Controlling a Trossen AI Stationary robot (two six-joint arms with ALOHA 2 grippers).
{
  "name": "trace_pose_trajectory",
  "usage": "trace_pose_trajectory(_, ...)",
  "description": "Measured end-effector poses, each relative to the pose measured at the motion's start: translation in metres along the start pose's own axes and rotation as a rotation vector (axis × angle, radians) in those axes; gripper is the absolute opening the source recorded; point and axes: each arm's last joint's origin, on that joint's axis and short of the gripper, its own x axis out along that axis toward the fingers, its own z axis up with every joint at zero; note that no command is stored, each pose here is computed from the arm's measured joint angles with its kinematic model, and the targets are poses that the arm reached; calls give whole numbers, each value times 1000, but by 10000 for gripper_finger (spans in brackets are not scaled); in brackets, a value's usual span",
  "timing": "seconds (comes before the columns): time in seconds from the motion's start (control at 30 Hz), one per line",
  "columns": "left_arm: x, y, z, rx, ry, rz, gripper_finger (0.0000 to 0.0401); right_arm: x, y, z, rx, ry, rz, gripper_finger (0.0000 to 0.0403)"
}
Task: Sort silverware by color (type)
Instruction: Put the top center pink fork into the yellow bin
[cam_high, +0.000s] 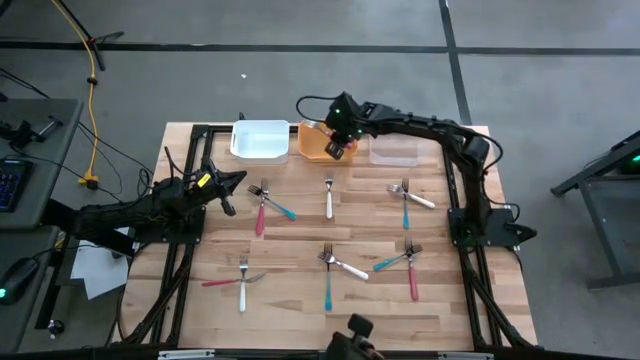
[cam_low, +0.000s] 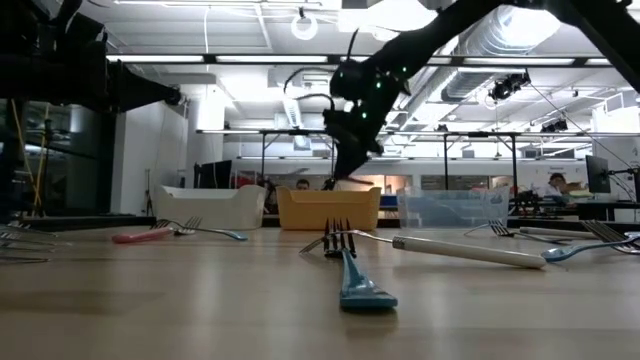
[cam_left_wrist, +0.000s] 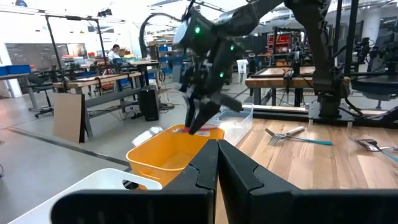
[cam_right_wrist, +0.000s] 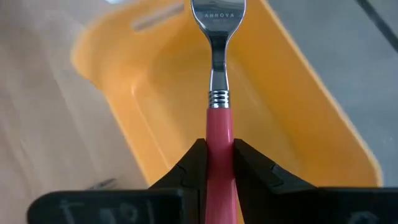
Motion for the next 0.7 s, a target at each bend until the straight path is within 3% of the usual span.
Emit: trace_pose_trajectory(0.7,0,0,0,-1,-1,0,3,28,-14,-14,9,73,53,48)
